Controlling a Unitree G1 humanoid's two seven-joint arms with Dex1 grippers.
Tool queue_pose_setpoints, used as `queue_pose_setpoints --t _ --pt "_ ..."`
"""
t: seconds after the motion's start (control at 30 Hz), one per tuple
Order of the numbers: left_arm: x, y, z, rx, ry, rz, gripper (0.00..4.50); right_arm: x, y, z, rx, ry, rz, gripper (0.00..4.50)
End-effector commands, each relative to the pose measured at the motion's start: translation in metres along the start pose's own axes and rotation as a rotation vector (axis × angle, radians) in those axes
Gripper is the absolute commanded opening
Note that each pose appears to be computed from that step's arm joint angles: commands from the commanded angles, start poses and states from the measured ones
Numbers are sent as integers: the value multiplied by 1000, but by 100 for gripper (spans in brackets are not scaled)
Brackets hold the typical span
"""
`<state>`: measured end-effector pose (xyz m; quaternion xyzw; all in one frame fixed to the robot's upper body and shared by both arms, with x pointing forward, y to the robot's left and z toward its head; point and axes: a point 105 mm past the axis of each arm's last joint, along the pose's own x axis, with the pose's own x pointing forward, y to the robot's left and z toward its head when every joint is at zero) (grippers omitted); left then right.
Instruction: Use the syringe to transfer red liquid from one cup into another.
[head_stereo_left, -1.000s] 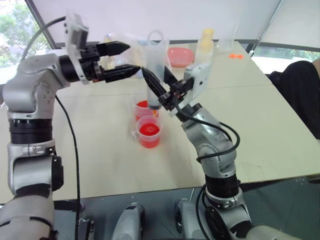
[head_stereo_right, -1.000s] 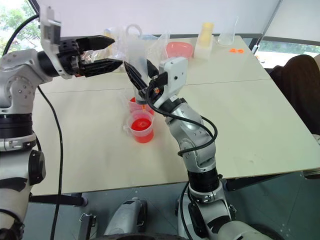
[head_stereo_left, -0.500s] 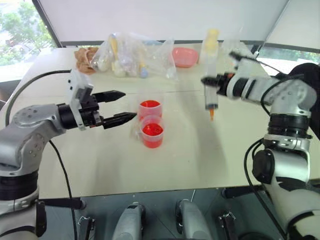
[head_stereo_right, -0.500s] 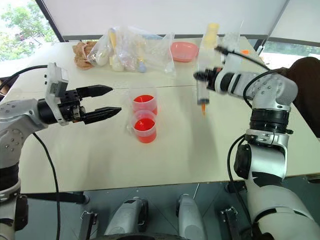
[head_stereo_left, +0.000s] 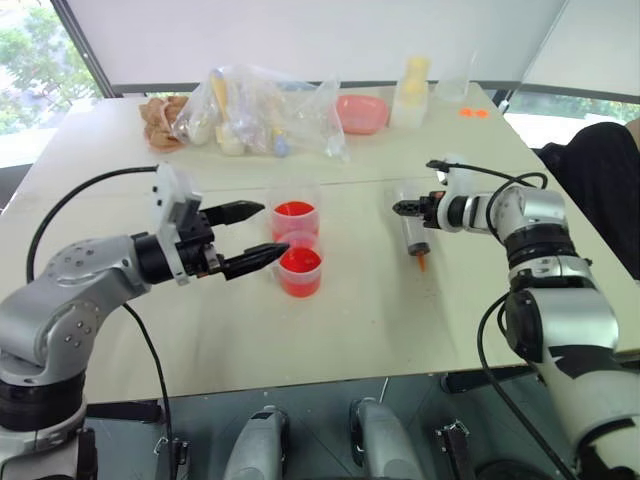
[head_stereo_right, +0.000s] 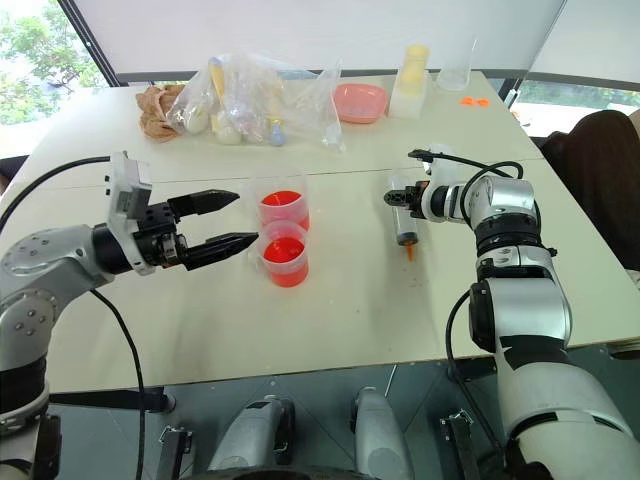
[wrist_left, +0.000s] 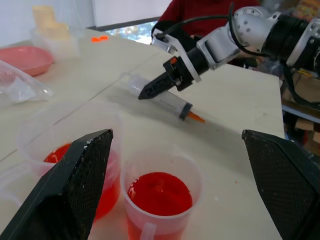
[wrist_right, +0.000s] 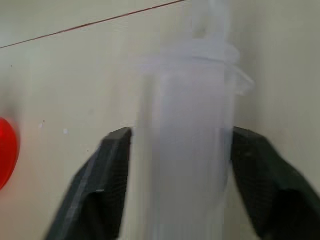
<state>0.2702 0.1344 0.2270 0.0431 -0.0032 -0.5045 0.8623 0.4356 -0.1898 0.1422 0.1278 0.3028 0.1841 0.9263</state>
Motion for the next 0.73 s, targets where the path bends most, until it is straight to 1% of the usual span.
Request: queue_pose_setpoints --t 0.03,0.13,0.23,0.33,0.43,0.53,0.6,0.67,0.73 --pt "0 -7 6 37 -9 -20 439 -4 1 12 -40 -30 -5 448" --pt "0 -5 5 31 -8 -14 439 -6 -3 14 -65 -38 -26 448" --pt "-3 4 2 19 -16 29 439 -14 1 23 -106 -88 13 448" --pt "-10 22 2 12 -32 120 439 -33 23 38 -156 -177 168 448" --pt "-23 35 -1 13 -21 194 439 -66 45 45 -258 -259 325 448" --pt "-33 41 -6 10 -3 238 439 -90 57 36 -322 -270 402 448" --pt "-43 46 -9 6 13 289 439 -109 58 20 -391 -271 431 448" --pt "-55 49 -16 -1 39 341 439 -124 52 4 -438 -286 414 448" --pt "-66 49 -24 -17 57 382 439 -136 42 -10 -456 -335 385 448"
